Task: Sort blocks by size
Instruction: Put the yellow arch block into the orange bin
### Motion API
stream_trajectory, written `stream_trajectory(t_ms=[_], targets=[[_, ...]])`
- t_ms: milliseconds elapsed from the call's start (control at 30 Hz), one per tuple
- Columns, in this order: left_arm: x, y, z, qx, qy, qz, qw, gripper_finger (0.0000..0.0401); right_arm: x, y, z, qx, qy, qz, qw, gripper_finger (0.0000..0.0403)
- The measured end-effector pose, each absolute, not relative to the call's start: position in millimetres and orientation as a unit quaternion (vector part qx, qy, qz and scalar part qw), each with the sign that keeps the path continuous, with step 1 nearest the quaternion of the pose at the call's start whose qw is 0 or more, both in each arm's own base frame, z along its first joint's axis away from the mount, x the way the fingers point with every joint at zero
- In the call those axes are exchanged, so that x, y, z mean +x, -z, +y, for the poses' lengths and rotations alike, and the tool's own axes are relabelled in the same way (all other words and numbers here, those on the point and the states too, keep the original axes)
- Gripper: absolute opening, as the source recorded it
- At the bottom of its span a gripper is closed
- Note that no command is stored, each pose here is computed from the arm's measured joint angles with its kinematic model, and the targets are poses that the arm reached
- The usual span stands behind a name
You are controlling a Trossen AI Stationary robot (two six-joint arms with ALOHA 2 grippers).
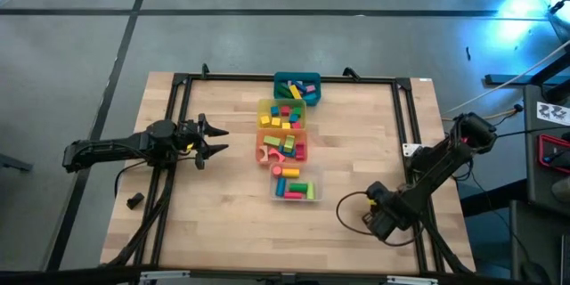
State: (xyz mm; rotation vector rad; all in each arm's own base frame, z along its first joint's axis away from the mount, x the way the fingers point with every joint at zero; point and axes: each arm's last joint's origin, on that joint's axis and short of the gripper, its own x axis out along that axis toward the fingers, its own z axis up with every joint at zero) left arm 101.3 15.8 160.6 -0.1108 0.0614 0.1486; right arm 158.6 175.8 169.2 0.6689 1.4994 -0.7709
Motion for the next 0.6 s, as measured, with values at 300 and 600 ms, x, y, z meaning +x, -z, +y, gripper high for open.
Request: stream_trajectory(t_ms=[300,600], targets=[[101.3,-160.7,15.8,-0.055,-0.074,0.031,0.995,0.0210,158.7,-169.6,172.3,0.275,0.349,0.631,0.636,0.0096],[101.3,-160.6,15.8,-0.055,-0.074,0.031,0.995,0.0210,158.7,-169.6,172.4,0.276,0.349,0.631,0.636,0.0092]])
